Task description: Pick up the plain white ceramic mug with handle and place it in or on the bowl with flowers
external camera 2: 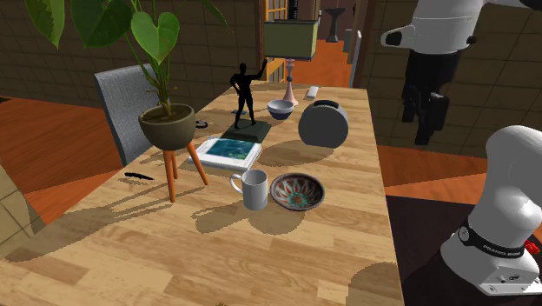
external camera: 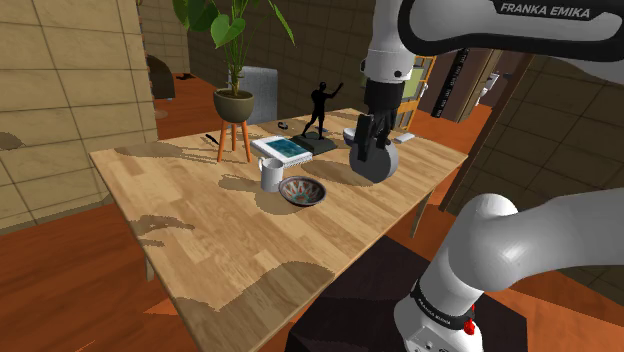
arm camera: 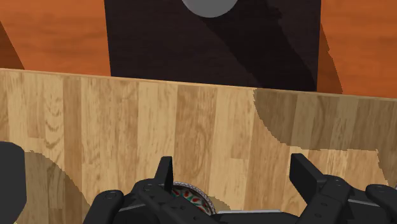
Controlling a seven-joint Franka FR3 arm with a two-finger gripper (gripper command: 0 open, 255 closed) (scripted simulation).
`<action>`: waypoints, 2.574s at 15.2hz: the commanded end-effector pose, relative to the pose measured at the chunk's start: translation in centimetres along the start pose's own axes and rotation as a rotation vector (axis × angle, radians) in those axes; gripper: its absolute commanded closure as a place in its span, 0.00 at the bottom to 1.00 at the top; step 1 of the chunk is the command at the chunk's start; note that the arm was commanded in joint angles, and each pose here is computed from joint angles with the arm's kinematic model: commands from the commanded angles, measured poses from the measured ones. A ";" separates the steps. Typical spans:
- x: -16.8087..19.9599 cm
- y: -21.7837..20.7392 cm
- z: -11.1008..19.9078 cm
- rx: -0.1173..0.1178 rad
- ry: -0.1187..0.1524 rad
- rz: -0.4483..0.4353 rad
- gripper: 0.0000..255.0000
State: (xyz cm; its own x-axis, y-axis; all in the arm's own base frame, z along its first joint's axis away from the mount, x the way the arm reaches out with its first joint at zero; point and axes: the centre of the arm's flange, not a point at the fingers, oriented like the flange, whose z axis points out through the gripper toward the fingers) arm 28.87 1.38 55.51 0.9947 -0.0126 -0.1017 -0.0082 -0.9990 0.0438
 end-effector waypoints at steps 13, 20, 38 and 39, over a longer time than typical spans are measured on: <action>13.3 1.2 7.2 0.016 0.054 -0.022 0.00; 21.2 1.8 11.0 0.025 0.086 -0.035 0.00; 36.1 2.3 20.0 0.042 0.142 -0.059 0.00; 36.2 2.2 20.5 0.042 0.142 -0.059 0.00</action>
State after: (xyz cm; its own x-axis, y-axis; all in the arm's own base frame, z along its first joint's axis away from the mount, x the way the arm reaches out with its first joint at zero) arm 62.71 -2.10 32.00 0.9980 0.0492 0.0387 0.0492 -0.9988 0.0000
